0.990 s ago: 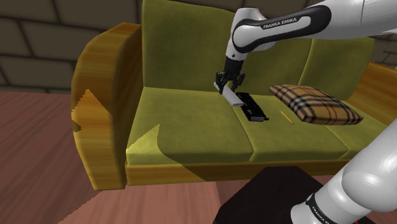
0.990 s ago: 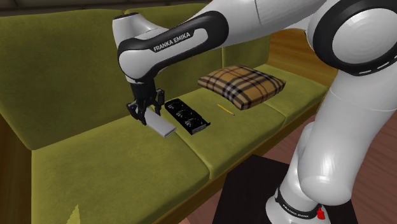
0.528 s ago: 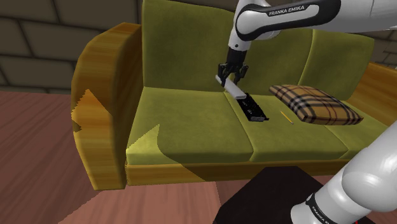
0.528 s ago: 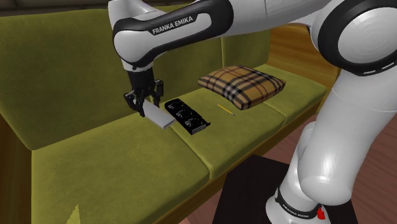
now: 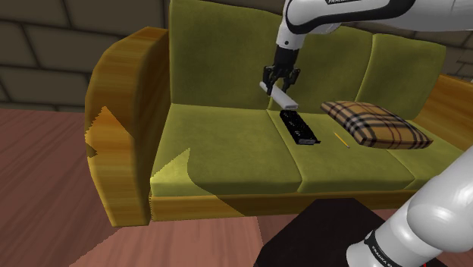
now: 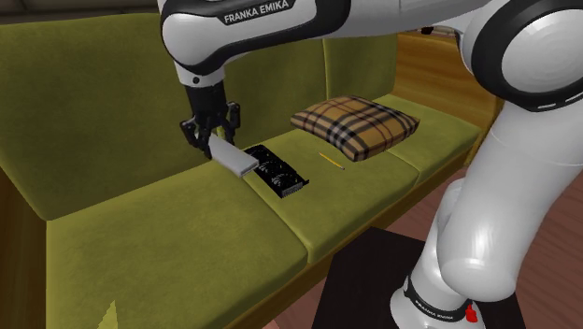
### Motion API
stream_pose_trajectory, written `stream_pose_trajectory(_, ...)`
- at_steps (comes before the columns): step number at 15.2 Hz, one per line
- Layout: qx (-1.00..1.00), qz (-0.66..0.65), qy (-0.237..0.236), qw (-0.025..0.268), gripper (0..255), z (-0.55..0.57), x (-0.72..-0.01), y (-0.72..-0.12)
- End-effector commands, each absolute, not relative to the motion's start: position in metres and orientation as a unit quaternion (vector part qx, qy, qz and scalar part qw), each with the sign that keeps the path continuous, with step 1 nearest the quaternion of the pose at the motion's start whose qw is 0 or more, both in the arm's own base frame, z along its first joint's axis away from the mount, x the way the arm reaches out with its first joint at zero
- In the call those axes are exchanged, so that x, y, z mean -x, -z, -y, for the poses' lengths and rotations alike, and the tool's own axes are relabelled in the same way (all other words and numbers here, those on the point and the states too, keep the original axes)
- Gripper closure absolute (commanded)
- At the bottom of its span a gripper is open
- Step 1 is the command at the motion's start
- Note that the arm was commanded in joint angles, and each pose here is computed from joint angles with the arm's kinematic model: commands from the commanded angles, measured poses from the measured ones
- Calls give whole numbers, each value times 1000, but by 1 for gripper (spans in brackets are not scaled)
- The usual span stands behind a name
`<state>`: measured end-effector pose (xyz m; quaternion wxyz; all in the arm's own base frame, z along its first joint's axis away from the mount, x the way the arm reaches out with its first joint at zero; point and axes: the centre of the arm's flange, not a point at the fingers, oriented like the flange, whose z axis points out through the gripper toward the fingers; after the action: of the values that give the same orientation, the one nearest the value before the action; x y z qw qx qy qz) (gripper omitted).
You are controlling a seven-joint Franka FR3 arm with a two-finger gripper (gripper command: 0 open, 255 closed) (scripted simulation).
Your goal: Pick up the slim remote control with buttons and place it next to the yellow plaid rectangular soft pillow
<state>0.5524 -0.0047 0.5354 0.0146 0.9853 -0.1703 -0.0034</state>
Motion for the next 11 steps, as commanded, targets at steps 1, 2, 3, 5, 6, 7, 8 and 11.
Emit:
stream_pose_trajectory(1,-985,170,3,15,255,23,-543,-537)
stream_pose_trajectory(2,-985,170,3,15,255,35,-537,-537)
stream_pose_trajectory(3,-985,170,3,15,255,46,-531,-537)
stream_pose_trajectory(5,-985,170,3,15,255,70,-519,-537)
stream_pose_trajectory(6,-985,170,3,15,255,82,-513,-537)
stream_pose_trajectory(7,-985,170,3,15,255,93,-507,-537)
stream_pose_trajectory(8,-985,170,3,15,255,105,-501,-537)
stream_pose_trajectory(11,-985,170,3,15,255,141,-483,-537)
